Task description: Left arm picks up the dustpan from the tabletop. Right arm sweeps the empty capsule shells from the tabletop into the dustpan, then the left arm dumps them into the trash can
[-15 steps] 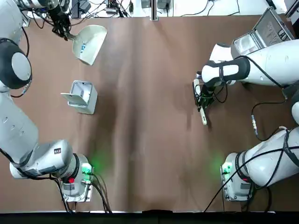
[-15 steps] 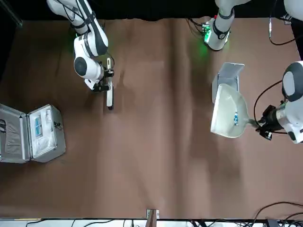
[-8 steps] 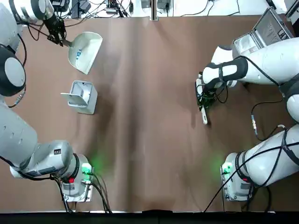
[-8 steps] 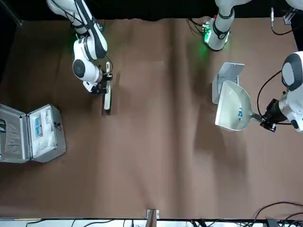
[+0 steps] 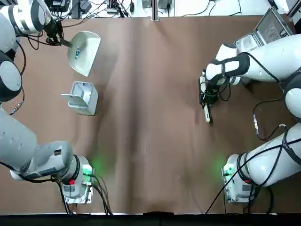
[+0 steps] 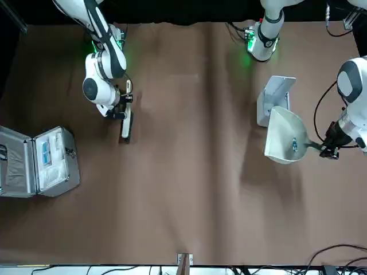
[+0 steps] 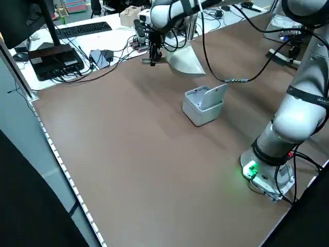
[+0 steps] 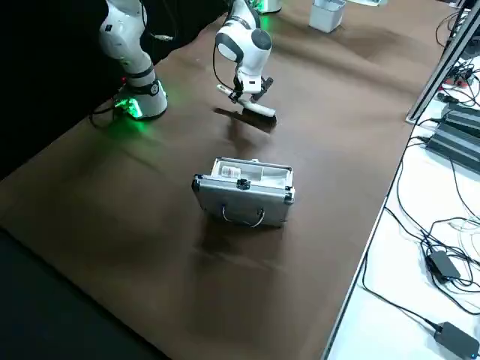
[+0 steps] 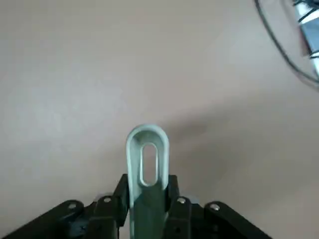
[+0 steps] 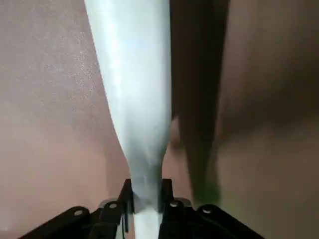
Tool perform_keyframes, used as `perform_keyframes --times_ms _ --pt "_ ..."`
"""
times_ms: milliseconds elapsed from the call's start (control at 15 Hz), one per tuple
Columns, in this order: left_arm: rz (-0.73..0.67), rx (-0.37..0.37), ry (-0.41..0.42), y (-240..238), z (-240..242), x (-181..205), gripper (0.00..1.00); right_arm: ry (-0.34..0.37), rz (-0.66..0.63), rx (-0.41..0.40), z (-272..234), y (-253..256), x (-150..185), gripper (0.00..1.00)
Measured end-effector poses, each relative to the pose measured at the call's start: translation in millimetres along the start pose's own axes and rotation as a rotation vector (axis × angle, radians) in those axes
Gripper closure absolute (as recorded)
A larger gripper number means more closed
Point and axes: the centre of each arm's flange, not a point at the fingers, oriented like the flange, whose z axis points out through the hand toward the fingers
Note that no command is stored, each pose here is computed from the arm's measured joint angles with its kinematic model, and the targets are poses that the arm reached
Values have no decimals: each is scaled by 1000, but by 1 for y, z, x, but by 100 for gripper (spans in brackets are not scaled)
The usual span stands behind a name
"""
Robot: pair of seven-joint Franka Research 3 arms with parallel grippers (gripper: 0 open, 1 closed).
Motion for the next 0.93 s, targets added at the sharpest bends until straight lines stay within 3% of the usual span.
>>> perform_keyframes --times_ms 933 --pt "154 -125 119 -68 -13 11 67 -21 2 10 -1 10 9 70"
